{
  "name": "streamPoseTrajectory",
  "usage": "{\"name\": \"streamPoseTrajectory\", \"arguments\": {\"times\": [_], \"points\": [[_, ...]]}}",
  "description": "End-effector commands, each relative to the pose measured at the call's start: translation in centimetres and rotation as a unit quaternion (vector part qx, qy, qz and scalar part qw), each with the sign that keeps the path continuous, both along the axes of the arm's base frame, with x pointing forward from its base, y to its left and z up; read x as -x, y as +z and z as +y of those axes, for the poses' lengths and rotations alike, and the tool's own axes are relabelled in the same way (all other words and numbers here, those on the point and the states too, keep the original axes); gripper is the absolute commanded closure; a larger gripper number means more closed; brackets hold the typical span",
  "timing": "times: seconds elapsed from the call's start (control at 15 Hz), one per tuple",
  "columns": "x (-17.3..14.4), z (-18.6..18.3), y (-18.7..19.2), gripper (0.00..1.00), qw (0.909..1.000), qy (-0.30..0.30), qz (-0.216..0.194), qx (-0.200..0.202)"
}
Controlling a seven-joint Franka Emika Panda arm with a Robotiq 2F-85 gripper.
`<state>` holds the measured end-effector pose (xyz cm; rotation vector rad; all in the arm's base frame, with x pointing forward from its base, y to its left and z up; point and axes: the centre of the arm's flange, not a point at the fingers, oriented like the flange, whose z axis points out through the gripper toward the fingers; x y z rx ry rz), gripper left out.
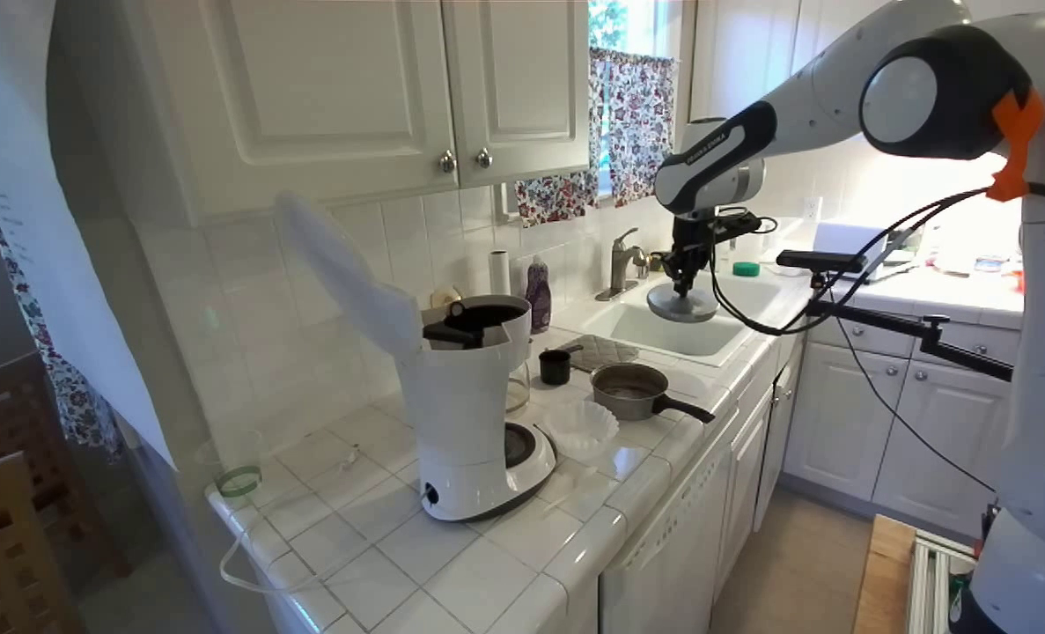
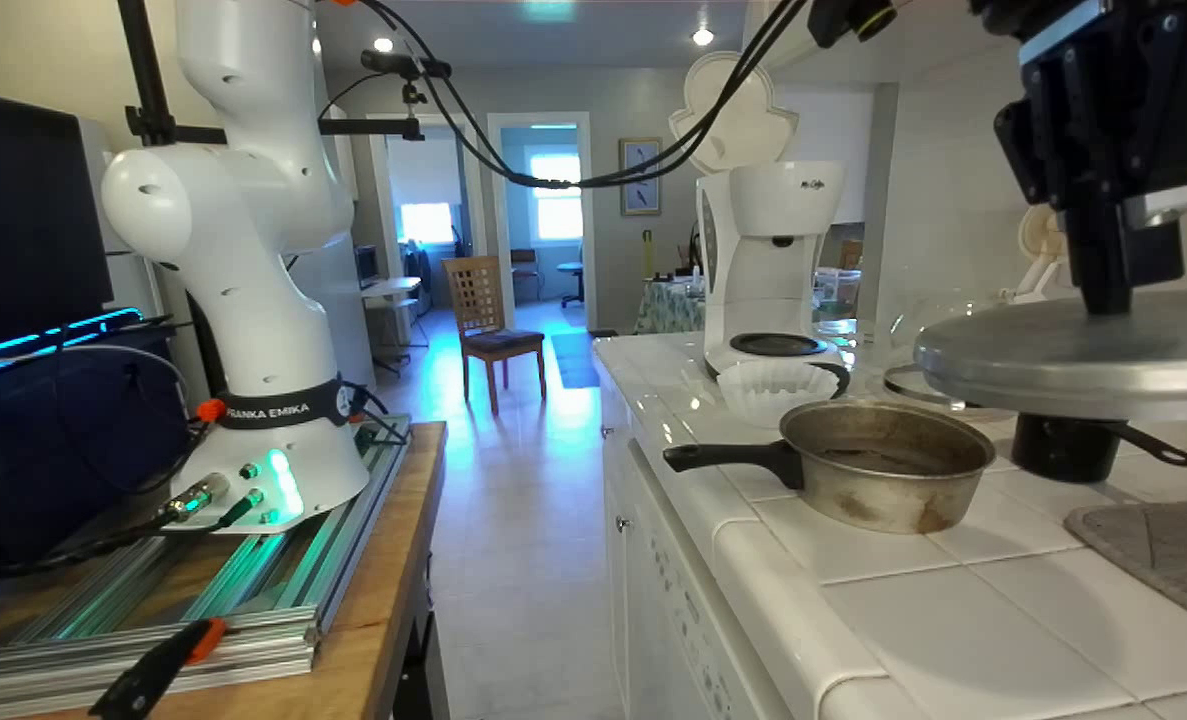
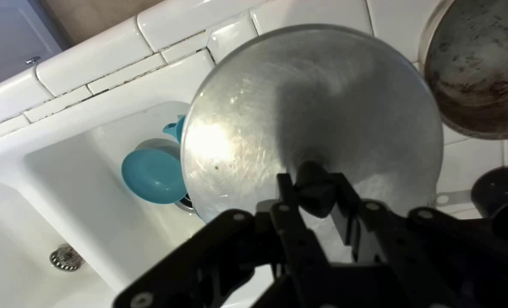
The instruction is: Put the pot's lid on the grey mat
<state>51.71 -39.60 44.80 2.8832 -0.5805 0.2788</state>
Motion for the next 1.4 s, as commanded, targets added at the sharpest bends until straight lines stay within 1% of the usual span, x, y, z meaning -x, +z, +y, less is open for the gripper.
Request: {"name": "streamPoseTrajectory", "arguments": {"times": [0.0,0.27,0.4,0.53,0.67,0.8,0.87,0.93,1.0,1.33], "points": [[-3.3,-2.2,0.2,0.94,0.9998,0.017,-0.004,0.009],[-5.7,-3.2,0.4,0.94,0.9989,0.042,-0.007,0.018],[-6.8,-3.4,0.3,0.94,0.9981,0.059,-0.013,0.015],[-8.0,-3.6,0.0,0.94,0.9967,0.077,-0.024,0.003],[-9.0,-3.6,-0.5,0.94,0.9942,0.101,-0.032,-0.018],[-9.9,-3.5,-1.3,0.94,0.9927,0.113,-0.027,-0.030],[-10.1,-3.5,-1.6,0.94,0.9921,0.118,-0.024,-0.033],[-8.1,-1.9,-1.7,0.94,0.9943,0.102,-0.024,-0.019],[-8.3,-1.9,-2.0,0.75,0.9941,0.104,-0.022,-0.020],[-8.3,-1.9,-2.1,0.75,0.9942,0.104,-0.022,-0.020]]}}
